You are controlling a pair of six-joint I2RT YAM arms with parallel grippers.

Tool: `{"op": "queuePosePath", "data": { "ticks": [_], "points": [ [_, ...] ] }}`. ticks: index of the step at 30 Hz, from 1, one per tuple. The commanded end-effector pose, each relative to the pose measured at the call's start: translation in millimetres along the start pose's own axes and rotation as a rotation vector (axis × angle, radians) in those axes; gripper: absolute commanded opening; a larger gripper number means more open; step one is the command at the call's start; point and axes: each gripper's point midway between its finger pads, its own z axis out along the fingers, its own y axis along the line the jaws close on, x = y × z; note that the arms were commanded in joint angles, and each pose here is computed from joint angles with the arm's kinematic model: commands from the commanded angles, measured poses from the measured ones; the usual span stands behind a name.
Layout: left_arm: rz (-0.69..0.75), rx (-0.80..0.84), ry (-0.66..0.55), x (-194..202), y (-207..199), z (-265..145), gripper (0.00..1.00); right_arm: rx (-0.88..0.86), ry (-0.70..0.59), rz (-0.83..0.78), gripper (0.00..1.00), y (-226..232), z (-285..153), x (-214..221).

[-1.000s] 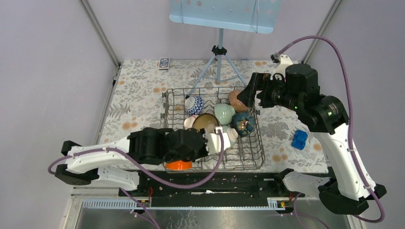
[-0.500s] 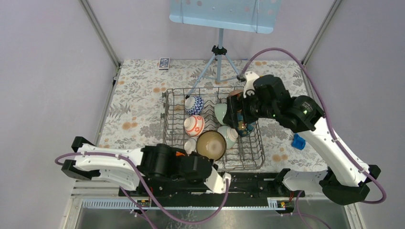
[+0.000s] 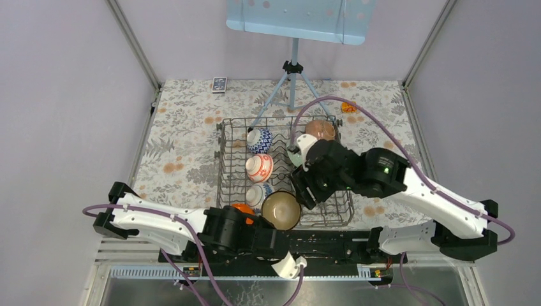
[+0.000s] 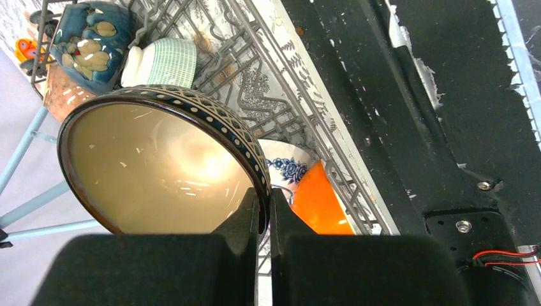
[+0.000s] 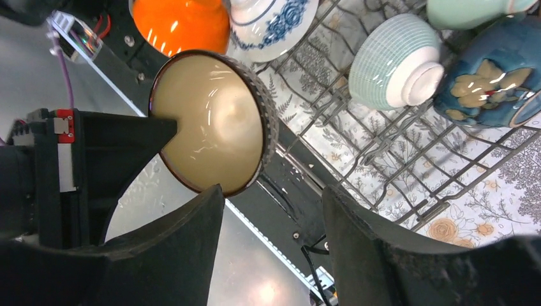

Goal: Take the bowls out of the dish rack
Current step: Place the bowl at the center of the board.

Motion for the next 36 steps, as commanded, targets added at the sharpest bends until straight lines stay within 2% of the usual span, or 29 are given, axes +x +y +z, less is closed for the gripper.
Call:
{"op": "queuePosePath", "data": {
  "ticks": [1,6,11,22,36],
  "points": [
    [0.027,-0.074,-0.057,-12,13,-13,0.0,0.067,0.051,-0.04,0.65,8,11,12],
    [0.017,-0.063,-0.072,-16,7,-14,0.0,0.103,0.059,-0.066,0.65,13,27,13],
    [-0.003,-0.056,-0.094,-20,3,-17,0.0,0.099,0.067,-0.061,0.58,20,39,16],
    [-0.032,-0.065,-0.134,-23,3,-22,0.0,0.115,0.125,-0.095,0.51,26,49,31],
    [-0.05,-0.078,-0.152,-24,2,-21,0.0,0.132,0.119,-0.105,0.4,30,58,29]
  ]
}}
